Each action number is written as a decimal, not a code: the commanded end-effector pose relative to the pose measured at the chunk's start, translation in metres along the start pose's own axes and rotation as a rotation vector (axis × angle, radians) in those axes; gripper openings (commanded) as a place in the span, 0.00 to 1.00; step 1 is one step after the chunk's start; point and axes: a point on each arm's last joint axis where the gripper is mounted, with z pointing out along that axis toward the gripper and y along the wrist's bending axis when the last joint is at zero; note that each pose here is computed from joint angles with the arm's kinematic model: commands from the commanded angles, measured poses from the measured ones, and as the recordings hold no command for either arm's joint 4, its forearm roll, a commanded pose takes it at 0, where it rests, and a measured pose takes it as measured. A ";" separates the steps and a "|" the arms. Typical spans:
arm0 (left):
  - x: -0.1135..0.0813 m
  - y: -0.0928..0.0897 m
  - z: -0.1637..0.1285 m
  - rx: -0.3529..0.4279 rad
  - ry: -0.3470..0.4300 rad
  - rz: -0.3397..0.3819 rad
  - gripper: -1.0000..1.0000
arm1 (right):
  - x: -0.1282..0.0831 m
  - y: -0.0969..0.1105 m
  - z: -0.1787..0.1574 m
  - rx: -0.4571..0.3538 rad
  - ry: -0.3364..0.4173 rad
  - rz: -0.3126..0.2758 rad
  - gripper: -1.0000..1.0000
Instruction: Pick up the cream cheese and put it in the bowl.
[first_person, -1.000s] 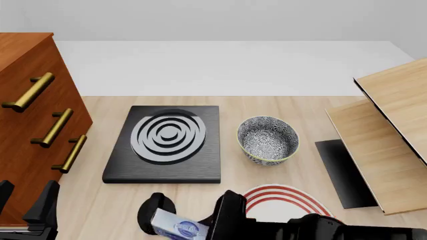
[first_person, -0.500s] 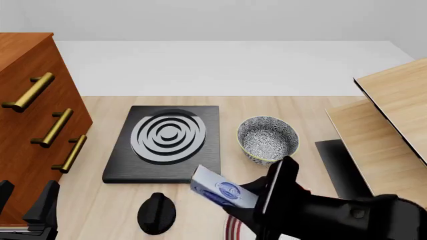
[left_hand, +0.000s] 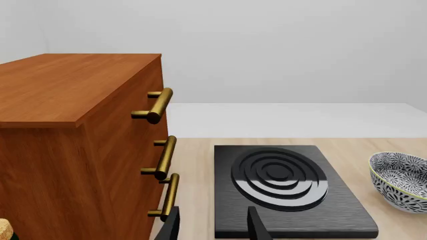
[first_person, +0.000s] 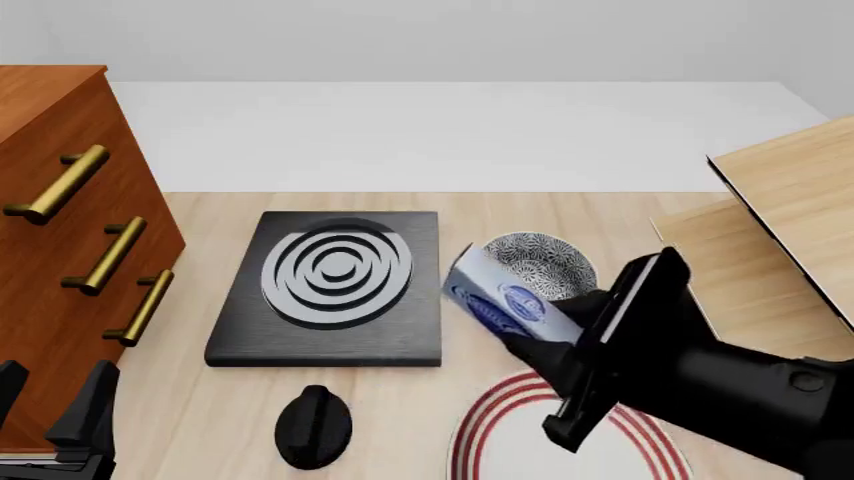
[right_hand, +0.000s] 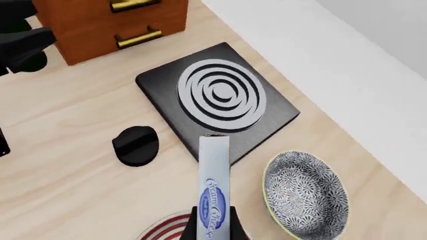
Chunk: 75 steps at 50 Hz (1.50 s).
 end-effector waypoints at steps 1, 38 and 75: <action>0.000 0.000 0.000 0.000 0.000 0.000 1.00 | -0.006 -0.020 0.000 0.091 -0.025 0.054 0.00; 0.000 0.000 0.000 0.000 0.000 0.000 1.00 | -0.003 -0.092 0.040 0.336 -0.002 0.126 0.00; 0.000 0.000 0.000 0.000 0.000 0.000 1.00 | 0.036 -0.141 0.118 0.409 0.066 0.210 0.00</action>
